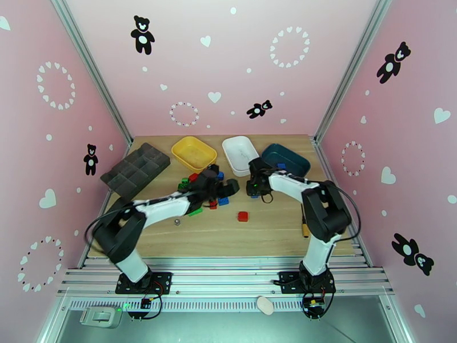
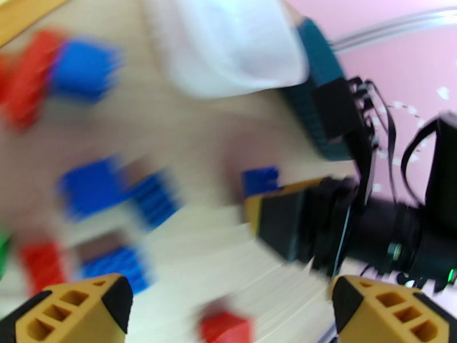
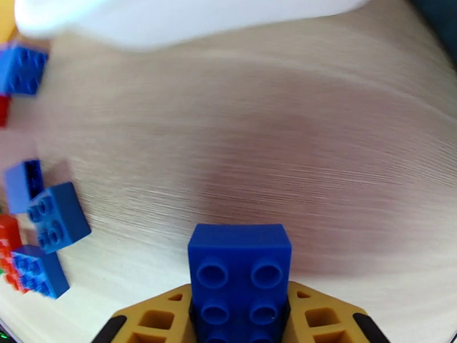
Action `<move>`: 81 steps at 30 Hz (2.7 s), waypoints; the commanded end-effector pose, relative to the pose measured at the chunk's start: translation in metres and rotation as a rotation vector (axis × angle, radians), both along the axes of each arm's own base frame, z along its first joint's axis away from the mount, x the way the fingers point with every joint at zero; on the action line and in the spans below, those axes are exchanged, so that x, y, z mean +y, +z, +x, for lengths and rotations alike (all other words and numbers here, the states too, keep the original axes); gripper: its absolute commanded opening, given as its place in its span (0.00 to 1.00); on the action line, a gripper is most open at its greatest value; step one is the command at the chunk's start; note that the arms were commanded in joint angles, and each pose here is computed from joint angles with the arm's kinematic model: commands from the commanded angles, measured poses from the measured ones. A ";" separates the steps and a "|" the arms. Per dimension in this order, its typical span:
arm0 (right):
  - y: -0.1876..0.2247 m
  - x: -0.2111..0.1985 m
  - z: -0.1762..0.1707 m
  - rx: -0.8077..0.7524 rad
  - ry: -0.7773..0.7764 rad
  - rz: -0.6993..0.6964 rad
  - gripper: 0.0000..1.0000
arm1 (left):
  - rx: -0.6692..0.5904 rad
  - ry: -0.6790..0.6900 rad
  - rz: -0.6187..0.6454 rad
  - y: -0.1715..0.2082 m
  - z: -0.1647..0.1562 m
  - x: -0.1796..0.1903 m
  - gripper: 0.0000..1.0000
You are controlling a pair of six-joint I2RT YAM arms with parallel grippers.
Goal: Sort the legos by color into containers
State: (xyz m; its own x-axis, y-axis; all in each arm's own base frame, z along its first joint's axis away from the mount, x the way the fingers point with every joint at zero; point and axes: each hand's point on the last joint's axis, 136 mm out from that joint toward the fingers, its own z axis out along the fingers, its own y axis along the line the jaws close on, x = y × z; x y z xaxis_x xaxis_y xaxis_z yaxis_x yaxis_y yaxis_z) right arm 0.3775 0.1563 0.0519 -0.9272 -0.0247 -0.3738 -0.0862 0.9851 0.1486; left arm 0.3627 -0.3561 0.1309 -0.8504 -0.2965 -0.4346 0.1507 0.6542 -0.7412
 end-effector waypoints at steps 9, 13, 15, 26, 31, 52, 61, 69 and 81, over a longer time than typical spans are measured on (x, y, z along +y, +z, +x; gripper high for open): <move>0.066 -0.097 0.043 -0.137 -0.316 0.223 0.29 | -0.007 -0.198 -0.241 0.045 0.062 -0.126 0.98; 0.078 -0.136 0.063 -0.183 -0.421 0.198 0.30 | -0.005 -0.252 -0.277 0.053 0.069 -0.157 0.98; 0.082 -0.150 0.072 -0.199 -0.455 0.175 0.31 | -0.008 -0.266 -0.275 0.055 0.069 -0.166 0.98; 0.078 -0.187 0.102 -0.185 -0.524 0.102 0.53 | -0.070 -0.237 -0.179 0.066 0.060 -0.148 0.98; 0.084 -0.186 0.102 -0.195 -0.515 0.106 0.63 | -0.107 -0.198 -0.132 0.075 0.055 -0.129 0.98; 0.085 -0.003 0.025 -0.194 0.005 0.079 0.79 | -0.118 0.209 0.271 0.027 -0.005 0.084 0.98; 0.031 0.092 -0.022 -0.075 0.238 0.040 0.81 | -0.071 0.321 0.305 0.001 -0.042 0.148 0.98; -0.011 0.135 -0.051 0.003 0.349 -0.032 0.79 | -0.053 0.360 0.316 -0.009 -0.066 0.175 0.98; -0.032 0.152 -0.056 0.032 0.353 -0.081 0.73 | -0.034 0.391 0.302 -0.019 -0.084 0.190 0.98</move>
